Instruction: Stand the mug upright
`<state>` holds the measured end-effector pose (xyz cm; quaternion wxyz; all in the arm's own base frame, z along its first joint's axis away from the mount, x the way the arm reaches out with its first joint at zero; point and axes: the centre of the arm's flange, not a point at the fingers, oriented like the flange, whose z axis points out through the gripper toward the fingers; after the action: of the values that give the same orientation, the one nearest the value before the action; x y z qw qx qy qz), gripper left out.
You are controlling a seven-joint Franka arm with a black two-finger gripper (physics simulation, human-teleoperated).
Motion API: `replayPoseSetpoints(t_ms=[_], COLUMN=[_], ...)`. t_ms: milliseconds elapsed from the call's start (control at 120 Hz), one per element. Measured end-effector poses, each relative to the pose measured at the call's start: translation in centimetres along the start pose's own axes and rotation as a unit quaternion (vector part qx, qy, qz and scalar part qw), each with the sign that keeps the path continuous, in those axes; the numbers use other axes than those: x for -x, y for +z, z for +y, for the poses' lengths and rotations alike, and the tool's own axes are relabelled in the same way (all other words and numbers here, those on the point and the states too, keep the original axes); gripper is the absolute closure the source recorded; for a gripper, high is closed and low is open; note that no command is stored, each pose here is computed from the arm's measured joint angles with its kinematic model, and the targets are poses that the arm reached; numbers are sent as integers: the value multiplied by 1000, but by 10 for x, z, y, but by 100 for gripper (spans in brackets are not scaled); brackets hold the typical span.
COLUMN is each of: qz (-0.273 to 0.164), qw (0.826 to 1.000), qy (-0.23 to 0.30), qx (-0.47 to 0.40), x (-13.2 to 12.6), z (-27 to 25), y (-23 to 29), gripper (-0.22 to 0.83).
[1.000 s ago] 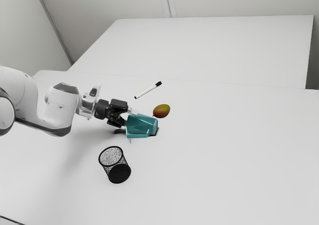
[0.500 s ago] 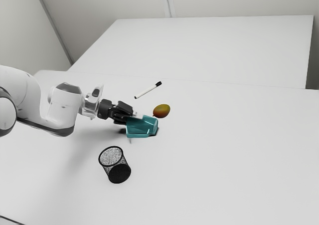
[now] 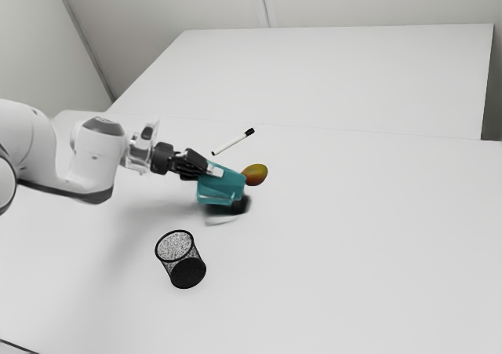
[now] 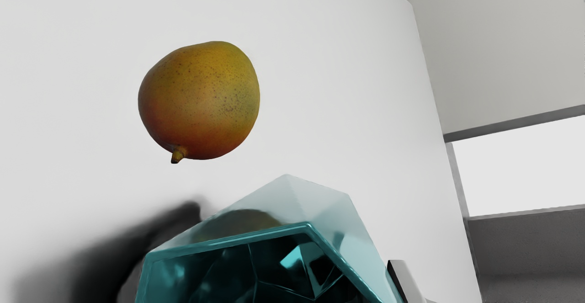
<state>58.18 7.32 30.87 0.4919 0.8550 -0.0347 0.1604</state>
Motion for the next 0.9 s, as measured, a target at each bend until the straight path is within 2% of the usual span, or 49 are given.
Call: replayPoseSetpoints(t_ms=[208,425,650,900], qz=[-33,-113,-190,-243], qw=[997,981,947,906], qy=[55,98,121,112], qx=[-46,-126,-228,-328], x=[-12,-12,-16,-12], z=[54,93,120,128], y=[-26,-49,-56,-51], gripper=[77,78,78,78])
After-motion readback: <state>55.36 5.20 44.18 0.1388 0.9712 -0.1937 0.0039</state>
